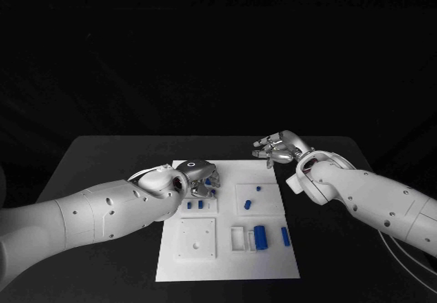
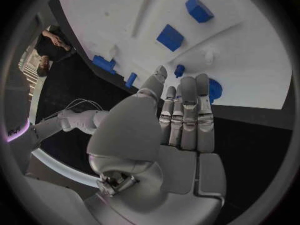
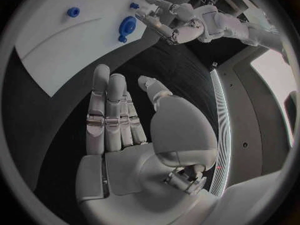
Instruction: Assemble the parts on the task board
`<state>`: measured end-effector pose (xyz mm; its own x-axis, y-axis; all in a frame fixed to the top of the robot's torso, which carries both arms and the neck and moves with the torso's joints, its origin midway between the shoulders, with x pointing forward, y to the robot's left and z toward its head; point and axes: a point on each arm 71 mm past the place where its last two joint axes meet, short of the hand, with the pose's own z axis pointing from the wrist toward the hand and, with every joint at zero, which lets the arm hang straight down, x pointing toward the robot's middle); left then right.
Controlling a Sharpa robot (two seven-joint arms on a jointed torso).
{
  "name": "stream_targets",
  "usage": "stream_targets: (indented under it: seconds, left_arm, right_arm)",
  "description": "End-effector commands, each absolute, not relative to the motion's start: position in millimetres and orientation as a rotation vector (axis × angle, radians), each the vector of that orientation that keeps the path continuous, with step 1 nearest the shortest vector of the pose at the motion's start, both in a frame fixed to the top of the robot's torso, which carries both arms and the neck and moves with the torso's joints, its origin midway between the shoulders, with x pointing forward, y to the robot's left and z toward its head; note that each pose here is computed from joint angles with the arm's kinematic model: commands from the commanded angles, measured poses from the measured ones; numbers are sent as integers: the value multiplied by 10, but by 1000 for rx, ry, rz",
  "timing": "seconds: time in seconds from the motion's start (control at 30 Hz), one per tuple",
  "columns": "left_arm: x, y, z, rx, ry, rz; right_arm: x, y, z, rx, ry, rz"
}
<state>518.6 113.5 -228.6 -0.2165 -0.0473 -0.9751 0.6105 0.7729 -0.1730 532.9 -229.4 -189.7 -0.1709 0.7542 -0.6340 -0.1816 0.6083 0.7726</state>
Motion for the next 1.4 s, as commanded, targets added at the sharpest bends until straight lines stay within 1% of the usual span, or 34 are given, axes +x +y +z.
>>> stream_targets:
  seconds: [0.03, 0.8, 1.4]
  left_arm:
    - [5176, 1116, -2321, 484, 1713, -634]
    - [5251, 1167, -2373, 468, 1724, -607]
    - [5250, 1138, -2416, 455, 1747, -616]
  right_arm:
    - [5323, -2281, -1881, 501, 1509, 916]
    - [5317, -2259, -1875, 502, 1509, 925]
    - [5319, -2251, -1877, 503, 1509, 927]
